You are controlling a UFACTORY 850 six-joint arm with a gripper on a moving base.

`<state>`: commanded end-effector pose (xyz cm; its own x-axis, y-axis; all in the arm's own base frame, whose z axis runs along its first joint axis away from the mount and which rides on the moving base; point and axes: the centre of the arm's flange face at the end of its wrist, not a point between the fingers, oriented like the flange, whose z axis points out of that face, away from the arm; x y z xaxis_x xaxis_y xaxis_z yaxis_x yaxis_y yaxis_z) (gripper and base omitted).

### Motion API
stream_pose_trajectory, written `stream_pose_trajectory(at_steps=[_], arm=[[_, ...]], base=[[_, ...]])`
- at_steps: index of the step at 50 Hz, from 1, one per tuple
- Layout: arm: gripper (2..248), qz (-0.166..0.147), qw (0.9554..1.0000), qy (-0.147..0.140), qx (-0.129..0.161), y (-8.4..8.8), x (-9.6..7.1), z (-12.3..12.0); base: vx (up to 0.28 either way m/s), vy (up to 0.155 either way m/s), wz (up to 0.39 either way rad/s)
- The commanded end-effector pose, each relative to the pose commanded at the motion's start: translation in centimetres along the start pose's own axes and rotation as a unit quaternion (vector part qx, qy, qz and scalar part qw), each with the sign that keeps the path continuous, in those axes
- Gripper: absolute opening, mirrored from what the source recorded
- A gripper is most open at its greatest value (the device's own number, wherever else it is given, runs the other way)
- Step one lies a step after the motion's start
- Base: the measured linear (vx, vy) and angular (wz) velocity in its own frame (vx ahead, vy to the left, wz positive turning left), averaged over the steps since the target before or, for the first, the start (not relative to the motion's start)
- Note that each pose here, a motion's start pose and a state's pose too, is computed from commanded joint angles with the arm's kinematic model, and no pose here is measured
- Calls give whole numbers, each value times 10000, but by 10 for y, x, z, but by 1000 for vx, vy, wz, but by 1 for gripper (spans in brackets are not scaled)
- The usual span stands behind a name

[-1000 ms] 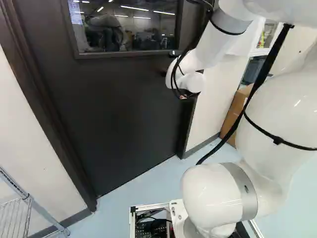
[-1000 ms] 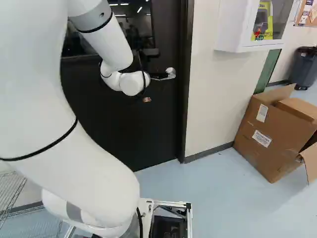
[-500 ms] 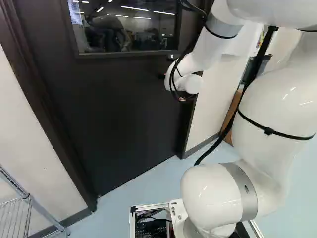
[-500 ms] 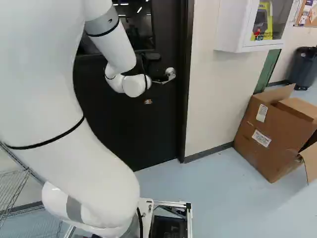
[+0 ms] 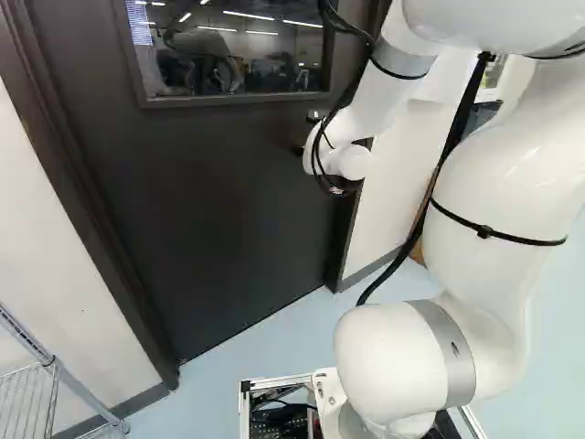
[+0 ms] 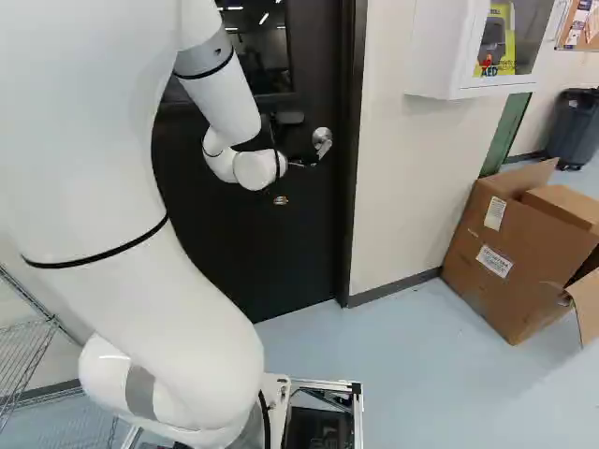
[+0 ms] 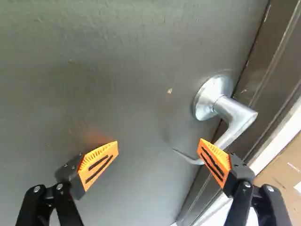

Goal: Open the door and move inside

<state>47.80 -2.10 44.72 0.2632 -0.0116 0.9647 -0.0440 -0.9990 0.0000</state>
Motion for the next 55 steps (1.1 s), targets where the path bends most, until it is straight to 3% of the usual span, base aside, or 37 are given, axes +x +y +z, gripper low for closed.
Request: stream_pose_trajectory(at_steps=[34, 46, 55], arm=[[247, 0, 9993, -378, 0, 0, -34, 14], [247, 9, 9992, -411, -9, 0, -37, 15], [247, 196, 9988, -406, -190, 3, -36, 20]], base=[[0, 0, 0], [0, 0, 0], [0, 0, 0]])
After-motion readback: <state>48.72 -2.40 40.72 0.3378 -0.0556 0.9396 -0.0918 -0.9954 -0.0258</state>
